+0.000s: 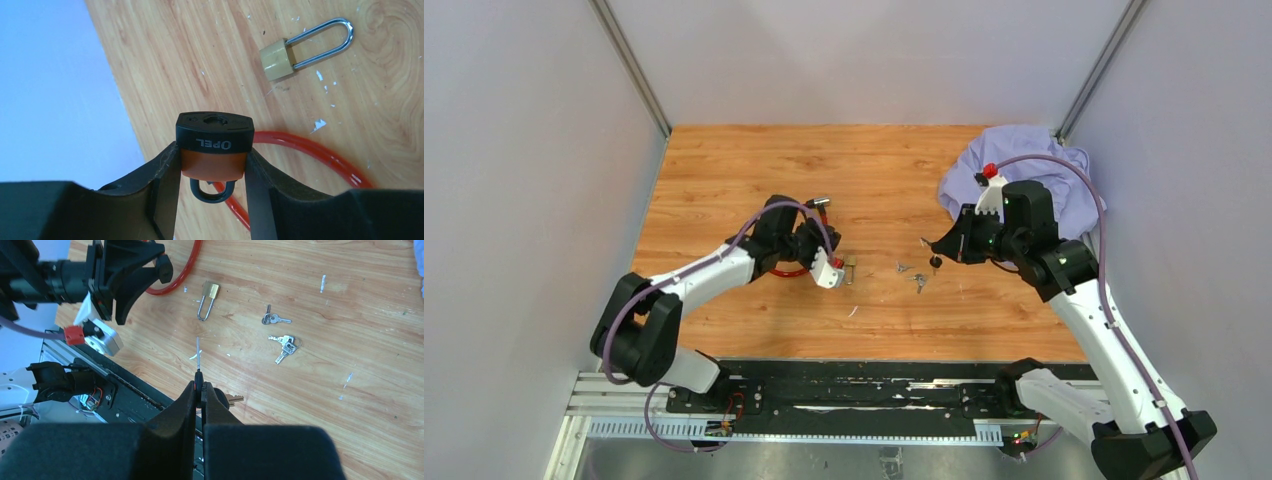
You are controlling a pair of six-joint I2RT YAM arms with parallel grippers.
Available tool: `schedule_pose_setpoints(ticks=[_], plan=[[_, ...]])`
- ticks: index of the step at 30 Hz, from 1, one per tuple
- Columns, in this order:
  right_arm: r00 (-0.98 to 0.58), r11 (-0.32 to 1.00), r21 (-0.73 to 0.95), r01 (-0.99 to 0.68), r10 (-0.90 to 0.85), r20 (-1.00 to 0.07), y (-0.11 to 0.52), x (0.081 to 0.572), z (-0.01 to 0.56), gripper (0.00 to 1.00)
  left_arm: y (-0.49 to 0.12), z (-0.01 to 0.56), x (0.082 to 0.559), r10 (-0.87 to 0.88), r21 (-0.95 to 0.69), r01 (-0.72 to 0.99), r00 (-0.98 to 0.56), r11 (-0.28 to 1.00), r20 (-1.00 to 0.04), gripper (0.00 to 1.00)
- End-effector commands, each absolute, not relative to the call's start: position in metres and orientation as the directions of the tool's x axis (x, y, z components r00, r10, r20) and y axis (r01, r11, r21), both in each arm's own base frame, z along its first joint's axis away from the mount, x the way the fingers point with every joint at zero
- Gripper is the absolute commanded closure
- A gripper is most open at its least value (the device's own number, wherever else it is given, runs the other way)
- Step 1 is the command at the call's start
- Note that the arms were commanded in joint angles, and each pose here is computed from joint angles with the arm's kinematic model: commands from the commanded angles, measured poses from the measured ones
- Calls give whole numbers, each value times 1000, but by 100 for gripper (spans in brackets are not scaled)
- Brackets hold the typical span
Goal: Unlock with the key
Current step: Pick up the lock from the center of the board, then place the lock at the center of the board.
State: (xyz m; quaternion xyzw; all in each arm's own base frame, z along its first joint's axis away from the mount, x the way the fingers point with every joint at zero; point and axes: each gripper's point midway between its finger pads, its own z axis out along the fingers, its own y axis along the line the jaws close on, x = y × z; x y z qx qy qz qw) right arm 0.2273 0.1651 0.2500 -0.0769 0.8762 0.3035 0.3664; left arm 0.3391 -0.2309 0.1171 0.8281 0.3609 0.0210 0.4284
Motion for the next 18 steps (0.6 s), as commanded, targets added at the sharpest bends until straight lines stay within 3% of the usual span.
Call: schedule_pose_setpoints(ticks=[1,8,13,18], plan=[[-684,812,451,-371,89,-724,162,234,259,99,-244,202,362,565,963,236,815,-129,-124,100],[-680,801,459,-385,90,-728,166,231,264,99,-242,193,342,543,918,384,793,-97,-275,99],[-683,797,462,-389,87,-725,166,226,265,100,-241,188,316,526,767,620,714,-168,-462,100],[-678,785,467,-407,82,-730,169,224,269,99,-233,178,277,501,618,724,675,-307,-541,100]])
